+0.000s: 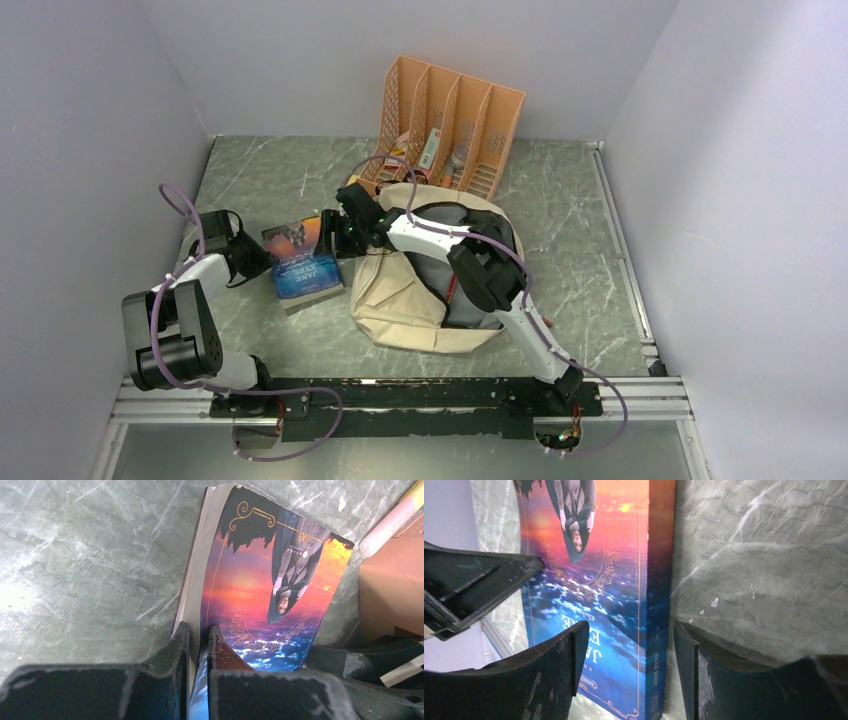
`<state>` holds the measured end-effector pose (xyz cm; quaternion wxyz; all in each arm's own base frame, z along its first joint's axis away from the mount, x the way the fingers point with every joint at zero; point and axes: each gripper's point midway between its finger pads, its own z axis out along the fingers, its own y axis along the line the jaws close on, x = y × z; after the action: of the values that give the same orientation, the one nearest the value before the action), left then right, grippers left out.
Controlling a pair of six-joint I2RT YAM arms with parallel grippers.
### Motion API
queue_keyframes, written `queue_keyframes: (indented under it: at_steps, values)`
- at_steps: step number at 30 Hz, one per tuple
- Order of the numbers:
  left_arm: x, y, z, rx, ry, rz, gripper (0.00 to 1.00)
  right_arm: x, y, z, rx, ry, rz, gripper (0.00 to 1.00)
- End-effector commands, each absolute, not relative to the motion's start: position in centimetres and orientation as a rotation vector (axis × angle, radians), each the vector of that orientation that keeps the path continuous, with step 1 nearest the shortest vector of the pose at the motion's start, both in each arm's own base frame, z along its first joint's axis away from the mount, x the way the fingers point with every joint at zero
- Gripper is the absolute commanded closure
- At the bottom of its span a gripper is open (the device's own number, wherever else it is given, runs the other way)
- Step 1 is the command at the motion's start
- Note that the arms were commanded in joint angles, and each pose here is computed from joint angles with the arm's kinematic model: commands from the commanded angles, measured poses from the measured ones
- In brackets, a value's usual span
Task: Pack the student bag
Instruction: Pick up the book from the center of the board.
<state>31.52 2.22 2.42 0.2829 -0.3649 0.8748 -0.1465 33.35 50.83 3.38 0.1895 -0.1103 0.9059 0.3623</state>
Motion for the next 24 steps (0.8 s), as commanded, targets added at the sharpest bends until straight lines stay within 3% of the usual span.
queue_keyframes:
  at_steps: [1,8,15,20,24]
  values:
    - [24.7,2.1,-3.3,-1.115,2.578,-0.221,0.95,32.9,48.6,-1.4,-0.123,2.682,0.959,0.33]
    - [24.5,1.6,-3.7,-1.104,2.598,-0.245,0.95,31.7,50.8,-0.1,-0.065,2.666,1.229,0.36]
    - [24.6,1.1,-3.7,-1.079,2.606,-0.264,0.95,30.7,53.3,5.7,-0.103,2.486,1.621,0.44]
    - [24.5,0.7,-3.8,-1.066,2.611,-0.277,0.95,30.7,54.2,8.7,-0.172,2.409,1.7,0.47]
    - [24.6,0.4,-3.9,-1.058,2.616,-0.293,0.95,31.5,54.2,7.8,-0.195,2.455,1.58,0.48]
